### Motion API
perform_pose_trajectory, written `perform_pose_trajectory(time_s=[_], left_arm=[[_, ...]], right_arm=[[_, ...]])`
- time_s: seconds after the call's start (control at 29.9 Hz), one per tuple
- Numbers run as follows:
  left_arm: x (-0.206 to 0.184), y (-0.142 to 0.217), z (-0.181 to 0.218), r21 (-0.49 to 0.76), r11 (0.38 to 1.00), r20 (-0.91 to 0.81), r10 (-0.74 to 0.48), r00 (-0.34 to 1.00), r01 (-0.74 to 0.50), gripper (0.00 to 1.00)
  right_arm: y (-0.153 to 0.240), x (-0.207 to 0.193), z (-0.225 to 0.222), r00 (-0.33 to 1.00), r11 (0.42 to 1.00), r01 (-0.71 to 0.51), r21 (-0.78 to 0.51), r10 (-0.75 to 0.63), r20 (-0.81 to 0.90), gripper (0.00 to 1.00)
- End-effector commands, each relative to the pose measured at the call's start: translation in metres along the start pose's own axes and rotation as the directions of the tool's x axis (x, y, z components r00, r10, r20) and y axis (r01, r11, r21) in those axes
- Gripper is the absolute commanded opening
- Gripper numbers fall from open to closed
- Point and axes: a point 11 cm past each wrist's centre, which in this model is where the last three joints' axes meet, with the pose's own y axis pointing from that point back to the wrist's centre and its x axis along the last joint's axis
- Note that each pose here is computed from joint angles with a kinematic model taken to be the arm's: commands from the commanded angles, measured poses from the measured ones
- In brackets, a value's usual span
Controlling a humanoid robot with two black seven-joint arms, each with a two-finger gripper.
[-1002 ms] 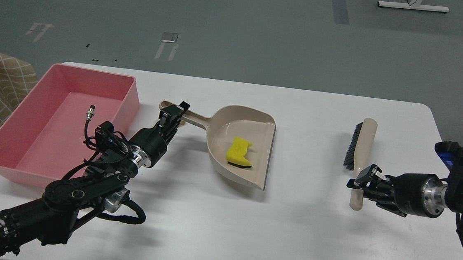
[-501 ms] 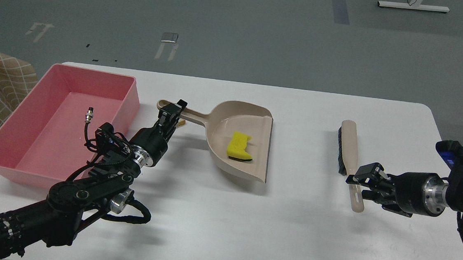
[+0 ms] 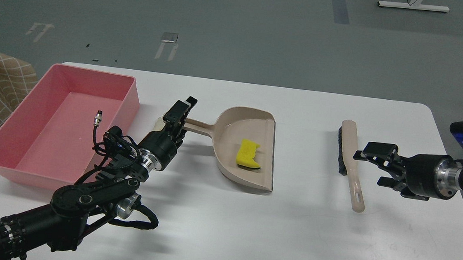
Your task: Sweep and dump garbage into bin
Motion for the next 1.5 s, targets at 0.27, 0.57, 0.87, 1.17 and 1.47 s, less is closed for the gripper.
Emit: perform_pose_trajectory(time_s=[0.27, 0.57, 0.87, 1.17, 1.47], left_arm=[[-0.010, 0.020, -0.003, 0.019, 0.999, 0.052, -0.050, 0.997, 0.050, 0.98], [-0.008, 0.035, -0.019, 0.073, 0.995, 0.071, -0.068, 0.995, 0.063, 0.98], [-0.012, 0.051, -0.023, 0.097, 0.989, 0.080, -0.118, 0.990, 0.110, 0.98], [-0.009, 0.071, -0.005, 0.074, 0.986, 0.056, -0.155, 0.986, 0.151, 0.98], [-0.010, 0.088, 0.017, 0.040, 0.981, 0.032, -0.189, 0.981, 0.188, 0.98]], right_arm=[[0.023, 0.036, -0.054, 0.994, 0.980, -0.110, 0.168, 0.111, 0.004, 0.98], [0.043, 0.056, -0.103, 0.984, 0.934, -0.170, 0.316, 0.176, 0.009, 0.98], [0.040, 0.058, -0.120, 0.984, 0.905, -0.176, 0.388, 0.168, 0.054, 0.98], [0.029, 0.056, -0.118, 0.986, 0.907, -0.164, 0.389, 0.143, 0.081, 0.98], [0.013, 0.050, -0.118, 0.988, 0.906, -0.143, 0.398, 0.105, 0.114, 0.98]])
